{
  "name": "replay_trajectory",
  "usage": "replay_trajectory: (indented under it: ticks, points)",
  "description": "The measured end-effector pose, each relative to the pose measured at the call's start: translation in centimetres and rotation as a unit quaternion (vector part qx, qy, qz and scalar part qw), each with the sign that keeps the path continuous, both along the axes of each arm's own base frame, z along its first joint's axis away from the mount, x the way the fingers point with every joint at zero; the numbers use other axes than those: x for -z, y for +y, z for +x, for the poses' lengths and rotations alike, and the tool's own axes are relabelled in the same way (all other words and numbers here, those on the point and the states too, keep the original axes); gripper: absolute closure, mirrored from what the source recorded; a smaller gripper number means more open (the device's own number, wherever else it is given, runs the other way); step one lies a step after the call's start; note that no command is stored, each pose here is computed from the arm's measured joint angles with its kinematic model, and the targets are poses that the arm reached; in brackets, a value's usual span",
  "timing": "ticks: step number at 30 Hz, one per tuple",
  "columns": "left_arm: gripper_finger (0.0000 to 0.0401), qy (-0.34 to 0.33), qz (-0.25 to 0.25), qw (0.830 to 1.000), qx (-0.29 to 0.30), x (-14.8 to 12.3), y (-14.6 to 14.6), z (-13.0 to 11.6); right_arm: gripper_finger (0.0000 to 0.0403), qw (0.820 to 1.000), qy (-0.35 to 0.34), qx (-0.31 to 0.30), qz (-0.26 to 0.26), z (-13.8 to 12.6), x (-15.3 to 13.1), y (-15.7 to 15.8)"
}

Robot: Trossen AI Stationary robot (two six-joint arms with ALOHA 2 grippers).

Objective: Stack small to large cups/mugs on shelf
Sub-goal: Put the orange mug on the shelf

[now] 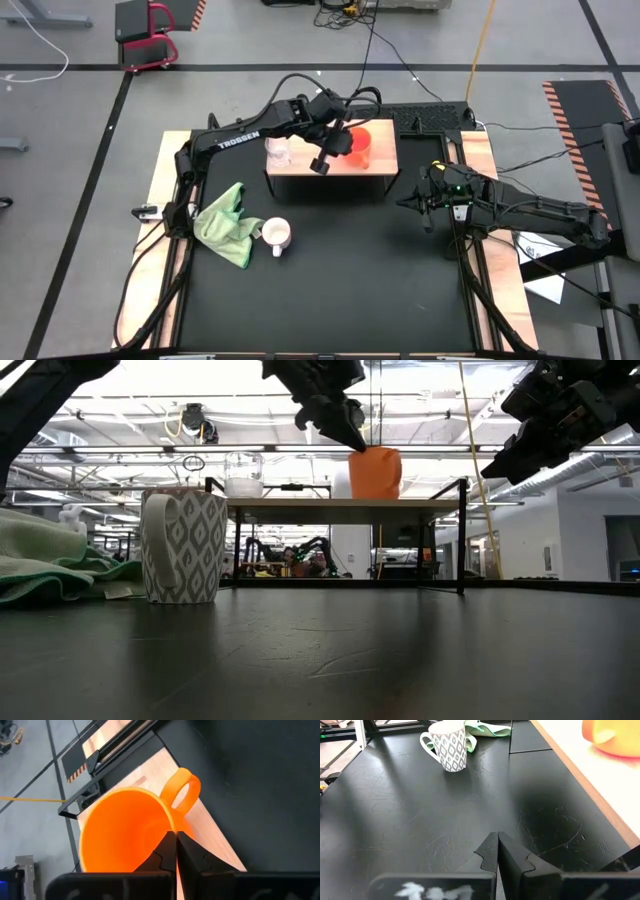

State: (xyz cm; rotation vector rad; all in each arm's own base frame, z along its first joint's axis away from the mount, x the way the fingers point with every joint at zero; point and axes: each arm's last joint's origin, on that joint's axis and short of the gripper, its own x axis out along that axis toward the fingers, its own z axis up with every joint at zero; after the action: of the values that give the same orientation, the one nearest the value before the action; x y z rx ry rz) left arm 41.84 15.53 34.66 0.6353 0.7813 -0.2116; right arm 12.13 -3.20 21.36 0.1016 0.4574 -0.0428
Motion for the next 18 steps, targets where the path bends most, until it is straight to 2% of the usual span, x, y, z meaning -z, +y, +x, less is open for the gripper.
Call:
replay_trajectory:
  ticks: [8,18]
  points:
    - [0.0400,0.035,0.011,0.999,-0.005,0.3,0.1,-0.6,0.0403,1.000,0.000,0.000,0.000,0.0,0.0,0.0]
    - [0.0401,0.008,0.019,1.000,-0.009,-2.0,0.4,-2.2,0.0403,1.000,0.000,0.000,0.000,0.0,0.0,0.0]
